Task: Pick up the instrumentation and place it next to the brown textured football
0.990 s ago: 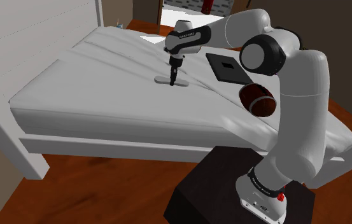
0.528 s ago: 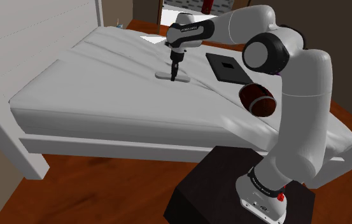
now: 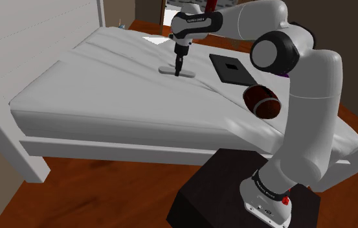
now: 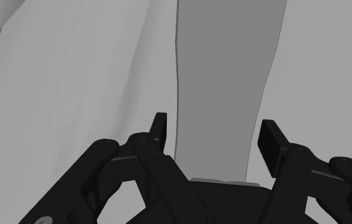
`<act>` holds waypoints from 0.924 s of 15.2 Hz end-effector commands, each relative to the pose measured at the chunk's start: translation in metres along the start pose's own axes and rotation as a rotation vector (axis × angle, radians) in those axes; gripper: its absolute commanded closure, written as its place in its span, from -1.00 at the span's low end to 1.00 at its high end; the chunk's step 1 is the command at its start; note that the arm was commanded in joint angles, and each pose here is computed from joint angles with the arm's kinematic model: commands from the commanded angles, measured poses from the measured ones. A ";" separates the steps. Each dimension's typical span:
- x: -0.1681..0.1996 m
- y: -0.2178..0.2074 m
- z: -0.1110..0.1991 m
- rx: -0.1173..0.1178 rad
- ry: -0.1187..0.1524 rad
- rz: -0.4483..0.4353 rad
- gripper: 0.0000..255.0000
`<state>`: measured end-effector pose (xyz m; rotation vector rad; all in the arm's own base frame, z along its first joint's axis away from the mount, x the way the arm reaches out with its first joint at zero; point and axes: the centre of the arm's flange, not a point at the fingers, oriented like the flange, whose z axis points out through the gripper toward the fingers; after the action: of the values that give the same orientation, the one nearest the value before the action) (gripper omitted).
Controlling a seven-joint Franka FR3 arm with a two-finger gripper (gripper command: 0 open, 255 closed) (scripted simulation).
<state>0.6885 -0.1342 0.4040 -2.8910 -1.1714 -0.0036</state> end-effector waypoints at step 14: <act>0.001 -0.001 -0.080 0.000 0.000 0.000 1.00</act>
<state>0.6881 -0.1342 0.4768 -2.8911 -1.1712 -0.0038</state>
